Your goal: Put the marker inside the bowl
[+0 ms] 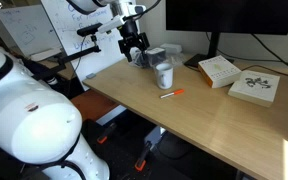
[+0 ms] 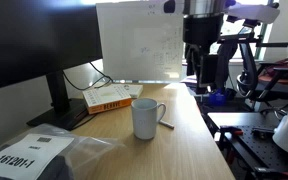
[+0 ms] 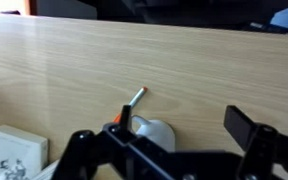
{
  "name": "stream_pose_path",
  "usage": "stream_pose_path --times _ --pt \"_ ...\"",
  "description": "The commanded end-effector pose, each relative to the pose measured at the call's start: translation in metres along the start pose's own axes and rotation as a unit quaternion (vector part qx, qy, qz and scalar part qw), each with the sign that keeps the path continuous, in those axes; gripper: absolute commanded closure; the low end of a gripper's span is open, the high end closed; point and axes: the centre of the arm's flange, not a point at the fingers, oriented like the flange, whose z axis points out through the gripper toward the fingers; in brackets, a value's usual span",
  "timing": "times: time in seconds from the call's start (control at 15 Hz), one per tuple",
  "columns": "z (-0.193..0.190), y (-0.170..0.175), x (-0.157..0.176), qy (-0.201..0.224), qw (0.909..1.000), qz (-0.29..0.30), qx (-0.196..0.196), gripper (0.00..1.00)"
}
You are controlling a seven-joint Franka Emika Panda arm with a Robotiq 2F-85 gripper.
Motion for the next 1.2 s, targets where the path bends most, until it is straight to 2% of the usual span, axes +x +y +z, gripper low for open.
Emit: stream_pose_path --times 0.0,0.2,0.4,0.53,0.8,1.13 --pt "0.000 0.000 0.000 0.000 1.0000 0.000 0.000 0.00" --pt "0.009 0.014 0.006 0.007 0.9978 0.052 0.040 0.00" --pt "0.028 0.036 0.015 0.017 0.9886 0.116 0.095 0.00" --pt "0.048 0.048 0.021 0.026 0.9802 0.156 0.119 0.00" --pt "0.104 0.065 0.018 0.028 0.9623 0.233 0.138 0.00" --pt "0.153 0.071 0.026 0.051 0.9299 0.331 0.151 0.00"
